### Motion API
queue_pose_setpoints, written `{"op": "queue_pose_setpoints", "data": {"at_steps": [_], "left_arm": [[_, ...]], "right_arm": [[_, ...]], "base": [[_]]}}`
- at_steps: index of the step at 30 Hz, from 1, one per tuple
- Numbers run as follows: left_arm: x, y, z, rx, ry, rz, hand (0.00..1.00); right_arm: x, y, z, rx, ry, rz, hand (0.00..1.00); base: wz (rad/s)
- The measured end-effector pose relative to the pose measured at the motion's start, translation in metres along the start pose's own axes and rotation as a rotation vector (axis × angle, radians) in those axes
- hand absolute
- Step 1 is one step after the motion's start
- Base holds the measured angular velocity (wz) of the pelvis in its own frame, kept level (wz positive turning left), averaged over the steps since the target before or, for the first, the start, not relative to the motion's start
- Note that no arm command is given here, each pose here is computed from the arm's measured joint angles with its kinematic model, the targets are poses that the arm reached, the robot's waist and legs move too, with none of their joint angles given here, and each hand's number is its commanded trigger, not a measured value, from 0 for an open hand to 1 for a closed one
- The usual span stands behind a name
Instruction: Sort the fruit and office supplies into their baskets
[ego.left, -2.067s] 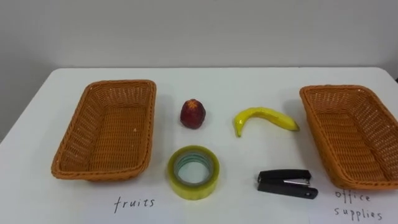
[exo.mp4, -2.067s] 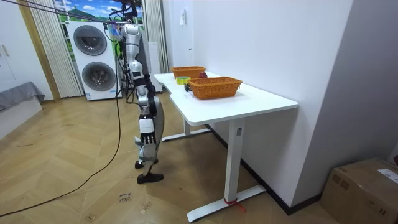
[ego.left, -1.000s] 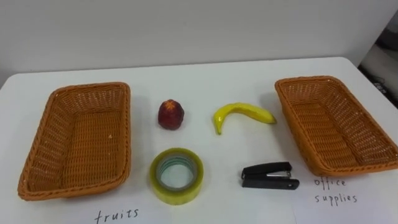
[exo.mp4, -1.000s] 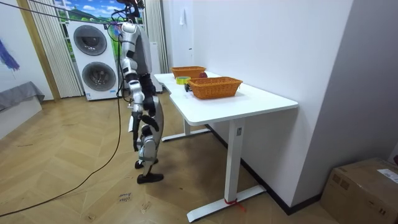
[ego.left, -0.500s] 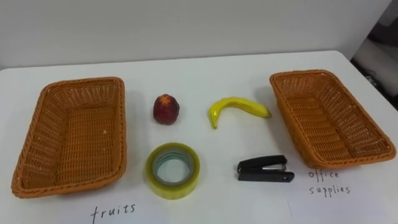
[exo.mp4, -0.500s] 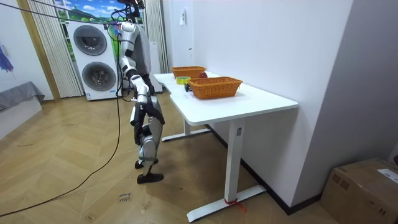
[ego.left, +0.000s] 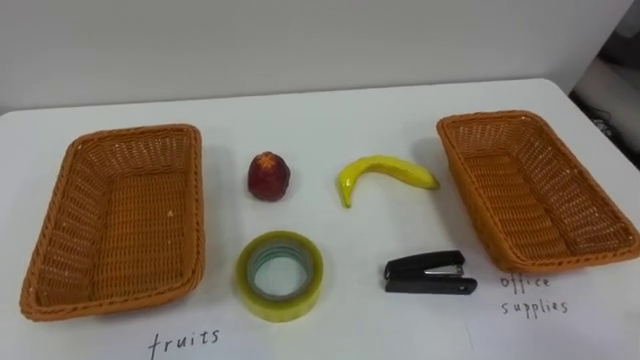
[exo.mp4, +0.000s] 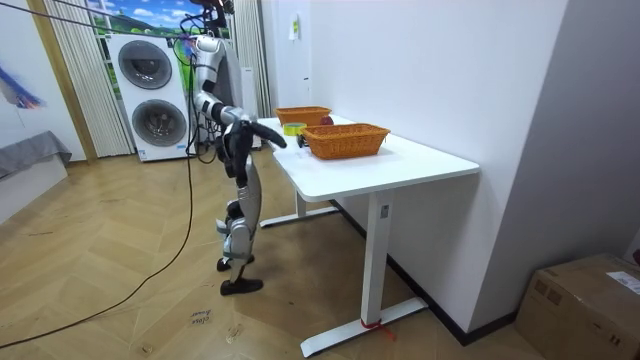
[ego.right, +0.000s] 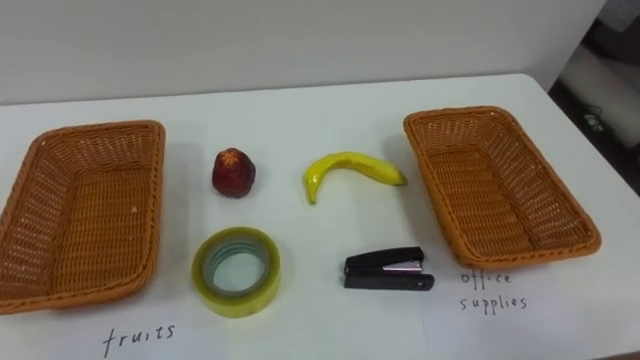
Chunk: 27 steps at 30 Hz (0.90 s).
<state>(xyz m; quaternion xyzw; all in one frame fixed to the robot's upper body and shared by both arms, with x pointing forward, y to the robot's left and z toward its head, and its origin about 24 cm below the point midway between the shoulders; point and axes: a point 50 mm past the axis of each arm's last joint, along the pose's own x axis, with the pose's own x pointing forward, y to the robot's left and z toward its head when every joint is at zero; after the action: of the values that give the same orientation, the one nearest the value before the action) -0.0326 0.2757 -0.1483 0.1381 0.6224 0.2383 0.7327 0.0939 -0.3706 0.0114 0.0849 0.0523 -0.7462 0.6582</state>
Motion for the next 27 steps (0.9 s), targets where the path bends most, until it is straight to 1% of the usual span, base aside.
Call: {"op": "queue_pose_setpoints", "data": {"at_steps": [5, 9, 13, 18, 20, 22, 27], "left_arm": [[0.0, 0.0, -0.005, 0.003, 0.022, -0.001, 0.0], [0.0, -0.001, -0.01, 0.01, 0.042, -0.006, 0.0], [0.0, -0.001, -0.007, 0.014, 0.035, -0.01, 0.0], [0.002, -0.003, -0.002, 0.02, 0.029, -0.018, 0.0], [0.002, -0.003, -0.003, 0.025, 0.03, -0.021, 0.0], [0.002, -0.004, -0.002, 0.03, 0.03, -0.023, 0.0], [0.003, -0.004, -0.003, 0.071, 0.028, -0.026, 0.0]], "right_arm": [[-0.009, 0.011, 0.023, 0.054, -0.112, 0.021, 0.0], [-0.018, 0.022, 0.045, 0.07, -0.257, 0.073, 0.0], [-0.028, 0.028, 0.066, 0.109, -0.364, 0.127, 0.0], [-0.037, 0.033, 0.076, 0.113, -0.443, 0.19, 0.0], [-0.042, 0.037, 0.079, 0.121, -0.457, 0.228, 0.0], [-0.054, 0.043, 0.092, 0.15, -0.529, 0.287, 0.0], [-0.069, 0.05, 0.111, 0.145, -0.689, 0.362, 0.0]], "base": [[0.0], [0.04], [0.03], [0.0], [0.0], [0.02], [0.08]]}}
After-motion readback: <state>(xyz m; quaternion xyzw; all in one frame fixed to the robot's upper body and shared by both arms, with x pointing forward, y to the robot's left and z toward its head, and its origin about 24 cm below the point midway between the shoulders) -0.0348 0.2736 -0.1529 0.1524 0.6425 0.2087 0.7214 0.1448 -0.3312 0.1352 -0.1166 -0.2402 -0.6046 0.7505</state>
